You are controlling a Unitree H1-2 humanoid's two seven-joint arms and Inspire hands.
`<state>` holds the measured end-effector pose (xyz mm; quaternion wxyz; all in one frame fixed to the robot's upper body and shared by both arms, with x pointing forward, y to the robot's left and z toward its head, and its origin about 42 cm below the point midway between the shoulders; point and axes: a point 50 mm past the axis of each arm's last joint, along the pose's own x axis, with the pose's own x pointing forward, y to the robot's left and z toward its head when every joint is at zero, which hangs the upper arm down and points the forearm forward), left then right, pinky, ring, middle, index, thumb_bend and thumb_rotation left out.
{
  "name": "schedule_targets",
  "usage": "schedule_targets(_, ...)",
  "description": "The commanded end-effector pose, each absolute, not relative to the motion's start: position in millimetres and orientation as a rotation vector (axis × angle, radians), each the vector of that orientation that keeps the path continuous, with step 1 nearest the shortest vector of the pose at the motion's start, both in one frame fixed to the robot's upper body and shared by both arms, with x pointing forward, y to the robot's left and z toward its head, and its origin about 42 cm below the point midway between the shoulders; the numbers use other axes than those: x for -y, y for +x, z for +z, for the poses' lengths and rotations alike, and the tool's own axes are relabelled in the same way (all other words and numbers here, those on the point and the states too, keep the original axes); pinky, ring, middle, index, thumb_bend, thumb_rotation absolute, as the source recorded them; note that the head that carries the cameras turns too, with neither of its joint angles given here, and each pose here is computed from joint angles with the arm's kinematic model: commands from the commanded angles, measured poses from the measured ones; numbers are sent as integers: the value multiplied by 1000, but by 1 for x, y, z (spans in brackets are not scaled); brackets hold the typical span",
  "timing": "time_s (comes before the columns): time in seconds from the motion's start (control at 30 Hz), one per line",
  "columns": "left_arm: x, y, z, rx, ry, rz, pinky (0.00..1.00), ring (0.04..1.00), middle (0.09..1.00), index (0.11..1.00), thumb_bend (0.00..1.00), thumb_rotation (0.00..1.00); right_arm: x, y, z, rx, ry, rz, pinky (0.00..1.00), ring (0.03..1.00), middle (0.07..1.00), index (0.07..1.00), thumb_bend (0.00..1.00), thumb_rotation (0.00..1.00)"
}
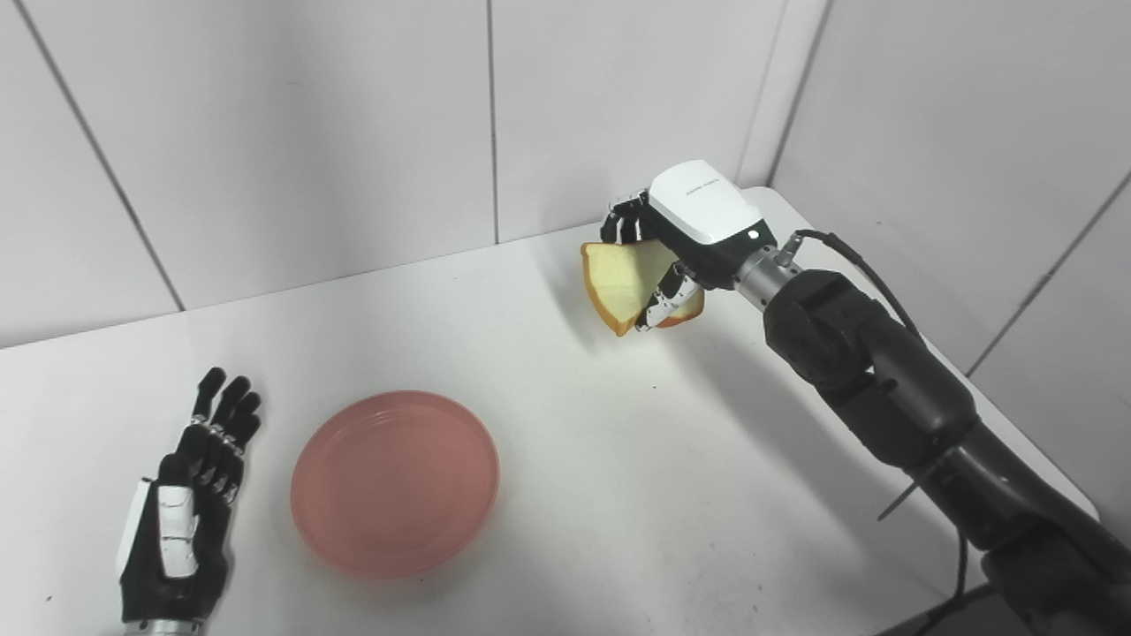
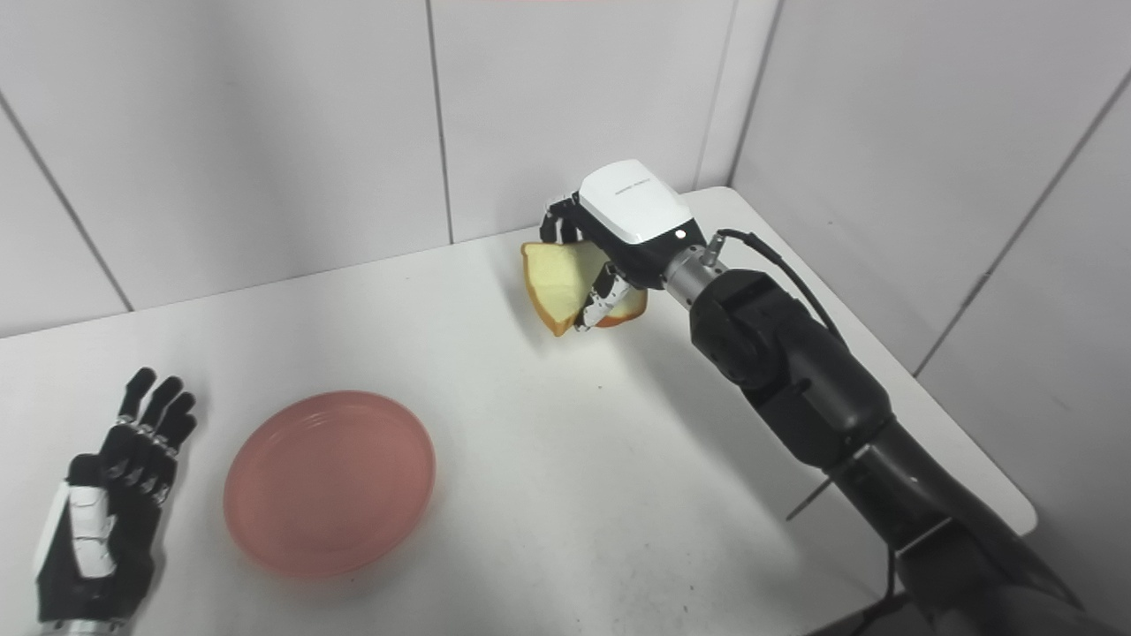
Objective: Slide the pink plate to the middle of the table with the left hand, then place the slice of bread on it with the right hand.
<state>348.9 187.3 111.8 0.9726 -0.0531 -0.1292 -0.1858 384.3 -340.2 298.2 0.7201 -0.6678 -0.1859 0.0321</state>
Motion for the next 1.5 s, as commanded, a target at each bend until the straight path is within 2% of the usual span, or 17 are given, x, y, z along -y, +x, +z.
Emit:
schedule_targets(0.0,-172,325,77,166,-156,-361,960,961,967,957,730,984,331,381,320,529,-1458,51,335,406,461,525,519,0)
schedule_targets(0.13,-161,324,78,152,-135,-356,976,971,975,965,759,991,312,378,320,614,-1420,114,344,405,472,533,516,0)
schedule_targets(0.3,-147,324,80,159,-121,-360,999,998,1000,997,711,1000,294,377,319,681,-1407,177,328,409,470,530,517,0)
schedule_targets(0.47,-134,322,82,152,-107,-346,1000,1000,1000,1000,725,1000,273,372,316,736,-1366,262,332,412,463,532,517,0)
schedule_targets(0.7,-116,318,88,166,-100,-314,1000,1000,1000,1000,641,1000,236,361,317,806,-1313,394,347,426,474,518,519,0)
schedule_targets(0.93,-102,318,88,157,-59,-297,1000,1000,1000,1000,642,1000,214,356,319,849,-1261,463,369,424,452,519,519,0)
schedule_targets(1.17,-94,319,90,161,-67,-290,1000,1000,1000,1000,662,1000,201,360,315,889,-1246,486,346,408,448,528,518,0)
schedule_targets(1.47,-87,322,99,277,-93,-222,1000,1000,1000,1000,643,1000,189,374,297,858,-1290,533,403,425,460,525,519,0)
